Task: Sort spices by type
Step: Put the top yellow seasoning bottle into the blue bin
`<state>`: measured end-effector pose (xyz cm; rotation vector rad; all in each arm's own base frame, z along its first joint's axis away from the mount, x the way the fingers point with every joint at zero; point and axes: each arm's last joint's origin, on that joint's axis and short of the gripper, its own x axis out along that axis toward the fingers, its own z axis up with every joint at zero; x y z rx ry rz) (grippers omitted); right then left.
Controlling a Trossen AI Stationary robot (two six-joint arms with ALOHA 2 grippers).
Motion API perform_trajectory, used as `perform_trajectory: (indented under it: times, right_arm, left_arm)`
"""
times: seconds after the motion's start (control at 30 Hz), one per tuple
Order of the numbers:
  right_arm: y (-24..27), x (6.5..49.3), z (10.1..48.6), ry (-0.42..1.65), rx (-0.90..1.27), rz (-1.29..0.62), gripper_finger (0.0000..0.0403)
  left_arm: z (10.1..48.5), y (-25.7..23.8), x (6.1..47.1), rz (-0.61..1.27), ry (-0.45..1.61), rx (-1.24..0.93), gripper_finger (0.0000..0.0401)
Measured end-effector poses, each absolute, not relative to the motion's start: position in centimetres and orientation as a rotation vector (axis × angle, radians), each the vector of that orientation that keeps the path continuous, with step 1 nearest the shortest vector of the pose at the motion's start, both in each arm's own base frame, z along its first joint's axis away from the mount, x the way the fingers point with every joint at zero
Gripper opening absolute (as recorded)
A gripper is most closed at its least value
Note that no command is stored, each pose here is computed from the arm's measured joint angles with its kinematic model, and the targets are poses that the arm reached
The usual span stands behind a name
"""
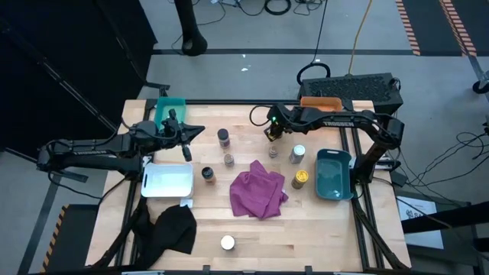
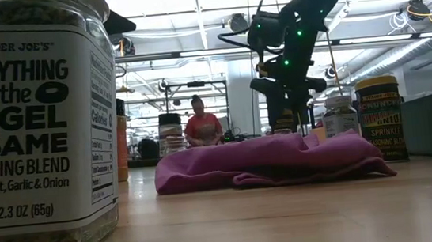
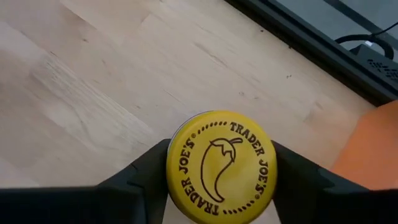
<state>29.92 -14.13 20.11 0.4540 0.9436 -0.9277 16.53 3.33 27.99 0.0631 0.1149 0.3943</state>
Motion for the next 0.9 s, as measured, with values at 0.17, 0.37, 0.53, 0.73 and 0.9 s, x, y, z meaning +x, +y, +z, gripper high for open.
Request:
perform_trajectory:
  times: [0.17,0.37,0.53,0.73,0.9]
  right_arm:
    - [-14.1,29.8,20.7,0.936,0.423,-0.905,0.0196]
    - [-12.5,28.1,27.4,0.822,0.375,-0.856,0.0196]
    - [-7.9,24.3,31.2,0.889,0.384,-0.740,0.0196]
    - [-3.4,18.8,32.8,0.974,0.612,-0.875,0.0196]
    - [-1.3,15.6,33.0,1.049,0.692,-1.045,0.0196]
  left_arm:
    - [28.0,3.3,16.5,0.394,0.115,0.063,0.0008]
    - [28.0,3.3,16.5,0.394,0.115,0.063,0.0008]
    - [27.9,3.3,16.5,0.394,0.127,0.063,0.0008]
    - [27.6,3.3,16.5,0.393,0.154,0.062,0.0008]
    - [27.5,3.3,16.5,0.393,0.163,0.039,0.0008]
